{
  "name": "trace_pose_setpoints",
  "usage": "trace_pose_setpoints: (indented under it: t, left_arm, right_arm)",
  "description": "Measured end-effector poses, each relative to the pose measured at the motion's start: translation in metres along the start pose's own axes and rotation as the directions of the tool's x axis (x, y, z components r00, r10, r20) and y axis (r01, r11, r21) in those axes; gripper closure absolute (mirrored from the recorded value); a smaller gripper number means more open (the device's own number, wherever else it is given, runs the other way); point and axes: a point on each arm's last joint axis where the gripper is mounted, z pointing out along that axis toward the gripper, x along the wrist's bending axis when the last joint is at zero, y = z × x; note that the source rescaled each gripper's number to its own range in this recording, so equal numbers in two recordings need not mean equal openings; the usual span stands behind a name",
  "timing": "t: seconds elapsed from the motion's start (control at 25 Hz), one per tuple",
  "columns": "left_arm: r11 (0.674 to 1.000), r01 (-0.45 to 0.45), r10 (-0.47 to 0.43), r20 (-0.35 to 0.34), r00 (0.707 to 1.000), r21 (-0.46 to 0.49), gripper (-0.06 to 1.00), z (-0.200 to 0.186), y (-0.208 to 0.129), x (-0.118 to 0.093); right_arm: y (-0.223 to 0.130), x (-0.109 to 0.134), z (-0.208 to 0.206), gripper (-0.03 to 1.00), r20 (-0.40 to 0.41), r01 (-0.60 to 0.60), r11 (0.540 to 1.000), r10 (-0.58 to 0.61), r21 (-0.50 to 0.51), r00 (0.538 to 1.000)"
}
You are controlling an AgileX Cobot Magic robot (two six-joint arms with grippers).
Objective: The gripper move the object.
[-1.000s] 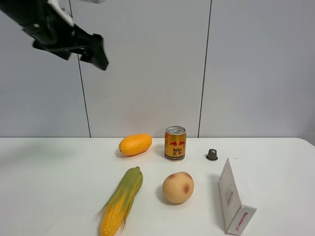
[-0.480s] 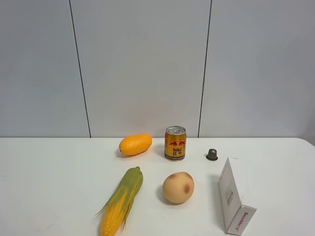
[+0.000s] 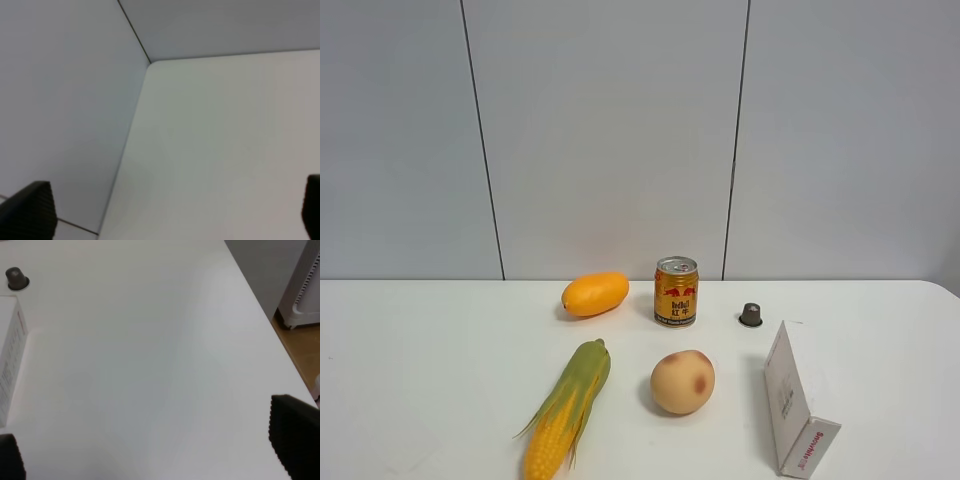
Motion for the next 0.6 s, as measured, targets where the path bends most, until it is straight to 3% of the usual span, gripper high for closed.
trace_pose_setpoints:
  t: [0.2, 0.32, 0.44, 0.6]
  left_arm:
    - [0.994, 0.088, -0.084, 0.062, 0.995, -0.062, -0.05, -0.032, -0.066, -0.016]
    - [0.976, 0.203, -0.197, 0.073, 0.978, -0.081, -0.05, -0.047, -0.098, -0.021]
    - [0.941, 0.323, -0.316, 0.083, 0.945, -0.098, -0.05, -0.061, -0.119, -0.024]
    - [0.916, 0.385, -0.377, 0.088, 0.922, -0.108, -0.05, -0.072, -0.134, -0.025]
  right_arm:
    - [0.0, 0.0, 0.0, -0.03, 0.0, 0.0, 1.0, 0.0, 0.0, 1.0]
    - [0.0, 0.0, 0.0, -0.03, 0.0, 0.0, 1.0, 0.0, 0.0, 1.0]
    - [0.0, 0.0, 0.0, -0.03, 0.0, 0.0, 1.0, 0.0, 0.0, 1.0]
    - [0.0, 0.0, 0.0, -0.03, 0.0, 0.0, 1.0, 0.0, 0.0, 1.0]
